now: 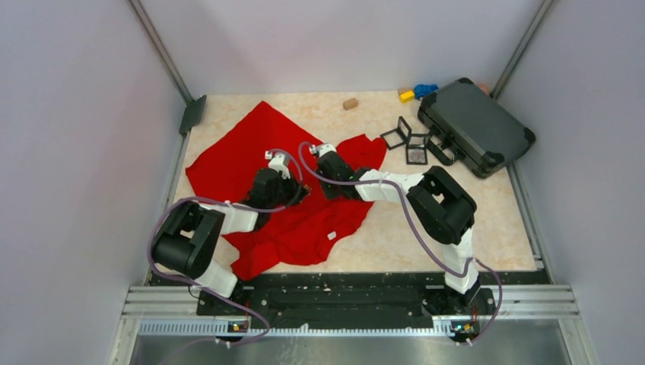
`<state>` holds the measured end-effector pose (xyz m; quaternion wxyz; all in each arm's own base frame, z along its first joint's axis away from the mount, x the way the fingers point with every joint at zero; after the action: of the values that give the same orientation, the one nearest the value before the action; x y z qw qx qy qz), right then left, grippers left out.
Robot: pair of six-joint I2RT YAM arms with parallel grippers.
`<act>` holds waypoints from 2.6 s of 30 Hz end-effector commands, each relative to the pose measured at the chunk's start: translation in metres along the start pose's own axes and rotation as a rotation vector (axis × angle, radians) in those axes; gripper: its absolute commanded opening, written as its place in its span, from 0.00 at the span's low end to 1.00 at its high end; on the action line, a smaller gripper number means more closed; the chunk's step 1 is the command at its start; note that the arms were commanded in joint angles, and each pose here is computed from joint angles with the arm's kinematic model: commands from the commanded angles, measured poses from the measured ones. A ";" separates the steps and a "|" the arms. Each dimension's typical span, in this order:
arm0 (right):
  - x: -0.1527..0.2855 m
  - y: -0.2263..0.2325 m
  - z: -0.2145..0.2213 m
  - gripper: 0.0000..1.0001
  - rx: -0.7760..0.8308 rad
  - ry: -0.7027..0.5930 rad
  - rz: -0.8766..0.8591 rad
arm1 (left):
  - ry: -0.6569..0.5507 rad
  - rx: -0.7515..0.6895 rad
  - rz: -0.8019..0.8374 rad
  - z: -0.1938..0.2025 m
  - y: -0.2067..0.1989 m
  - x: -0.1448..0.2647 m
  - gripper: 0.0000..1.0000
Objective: Pin the brooch onto the clothing
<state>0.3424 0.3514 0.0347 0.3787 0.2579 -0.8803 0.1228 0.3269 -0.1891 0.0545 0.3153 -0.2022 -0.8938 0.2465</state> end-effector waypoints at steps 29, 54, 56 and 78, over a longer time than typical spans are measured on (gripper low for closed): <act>0.040 0.006 -0.043 0.00 -0.091 -0.247 -0.089 | -0.003 -0.047 -0.015 -0.009 -0.022 -0.034 0.00; 0.048 0.017 -0.041 0.00 -0.004 -0.277 -0.138 | 0.065 -0.094 -0.076 0.002 -0.020 -0.045 0.00; 0.048 0.019 -0.040 0.00 0.004 -0.278 -0.146 | 0.071 -0.095 -0.076 0.003 -0.020 -0.045 0.00; 0.034 0.033 -0.009 0.00 0.044 -0.229 -0.235 | 0.070 -0.075 -0.011 0.005 -0.029 -0.046 0.00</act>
<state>0.3165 0.3590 0.0539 0.3004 0.3504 -0.8839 0.0749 0.3494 -0.2343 0.0480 0.3442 -0.2096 -0.8933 0.1991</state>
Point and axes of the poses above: each gripper's point midway between its finger pads, its own x axis back along the fingers, its own y axis along the line the jaws close on, z = x × y, the point moved 1 cm from there along x, back along the fingers, and after that the axes turned 6 degrees about x, right-handed, at the moved point
